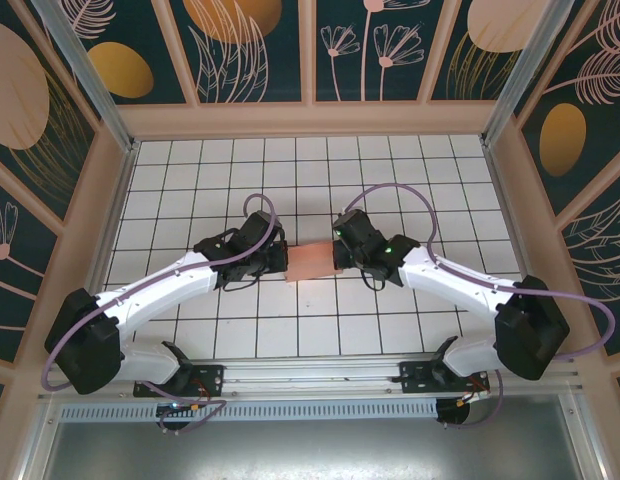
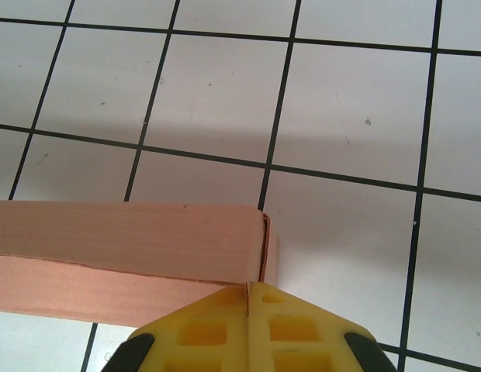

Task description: Fold the paper box

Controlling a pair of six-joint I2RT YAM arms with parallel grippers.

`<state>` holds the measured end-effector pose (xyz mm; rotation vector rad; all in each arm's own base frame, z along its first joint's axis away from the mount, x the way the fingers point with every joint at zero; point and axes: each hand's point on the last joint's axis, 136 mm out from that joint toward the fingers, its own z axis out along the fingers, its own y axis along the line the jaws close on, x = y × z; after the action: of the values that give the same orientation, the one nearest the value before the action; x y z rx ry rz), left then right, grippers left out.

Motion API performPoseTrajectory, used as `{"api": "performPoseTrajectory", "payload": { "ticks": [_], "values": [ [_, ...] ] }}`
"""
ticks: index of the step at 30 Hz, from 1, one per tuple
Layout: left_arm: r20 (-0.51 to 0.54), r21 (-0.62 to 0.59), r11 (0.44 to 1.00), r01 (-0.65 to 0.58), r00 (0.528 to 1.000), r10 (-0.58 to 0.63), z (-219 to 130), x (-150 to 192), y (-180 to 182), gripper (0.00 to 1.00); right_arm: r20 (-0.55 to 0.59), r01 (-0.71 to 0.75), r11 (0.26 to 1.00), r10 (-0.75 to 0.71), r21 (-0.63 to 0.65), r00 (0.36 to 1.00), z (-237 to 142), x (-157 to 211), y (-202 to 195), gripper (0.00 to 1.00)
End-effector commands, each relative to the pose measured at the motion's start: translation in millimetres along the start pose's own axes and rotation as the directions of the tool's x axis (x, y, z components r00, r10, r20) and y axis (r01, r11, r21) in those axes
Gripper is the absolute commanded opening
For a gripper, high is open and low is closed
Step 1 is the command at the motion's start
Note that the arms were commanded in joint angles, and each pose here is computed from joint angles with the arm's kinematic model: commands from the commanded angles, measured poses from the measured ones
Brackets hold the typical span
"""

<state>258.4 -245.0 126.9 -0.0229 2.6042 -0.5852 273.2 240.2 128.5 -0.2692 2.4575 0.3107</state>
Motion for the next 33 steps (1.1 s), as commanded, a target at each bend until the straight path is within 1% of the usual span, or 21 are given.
{"api": "performPoseTrajectory", "payload": {
  "ticks": [1, 8, 12, 18, 22, 24, 29, 33],
  "values": [
    [0.003, 0.115, 0.993, 0.011, 1.000, -0.011, -8.5, -8.0, -27.1, 0.00, -0.018, -0.011, 1.000, 0.011, -0.010, 1.000, 2.8, -1.8, 5.7, 0.00],
    [-0.017, 0.213, 0.975, 0.055, 0.998, -0.053, -13.4, -8.7, -42.7, 0.00, -0.021, -0.002, 1.000, 0.002, -0.006, 1.000, 4.0, -0.9, 4.8, 0.00],
    [-0.007, 0.230, 0.969, 0.094, 0.995, -0.095, -16.3, -13.0, -39.9, 0.00, -0.020, 0.004, 1.000, -0.004, -0.002, 1.000, 4.6, -0.6, 3.5, 0.00],
    [-0.012, 0.287, 0.946, 0.153, 0.988, -0.156, -21.7, -17.2, -38.3, 0.00, -0.029, 0.013, 1.000, -0.013, 0.008, 0.999, 7.0, 3.5, 1.0, 0.00],
    [-0.018, 0.278, 0.949, 0.149, 0.989, -0.149, -19.9, -15.3, -36.4, 0.00, -0.021, 0.012, 1.000, -0.011, 0.016, 1.000, 5.5, 0.6, 0.0, 0.00],
    [-0.023, 0.252, 0.957, 0.141, 0.990, -0.139, -14.6, -12.1, -31.0, 0.00, -0.008, 0.003, 1.000, -0.003, 0.014, 1.000, 3.0, -3.1, 0.9, 0.00],
    [-0.034, 0.201, 0.970, 0.133, 0.991, -0.129, -3.2, -5.9, -19.5, 0.00, 0.028, -0.024, 0.999, 0.025, -0.042, 0.999, -8.4, -15.7, 10.2, 0.00],
    [-0.021, 0.155, 0.980, 0.121, 0.993, -0.119, -2.2, -8.5, -13.3, 0.00, 0.037, -0.041, 0.999, 0.042, -0.033, 0.998, -16.0, -19.2, 7.6, 0.00]
  ]
}}
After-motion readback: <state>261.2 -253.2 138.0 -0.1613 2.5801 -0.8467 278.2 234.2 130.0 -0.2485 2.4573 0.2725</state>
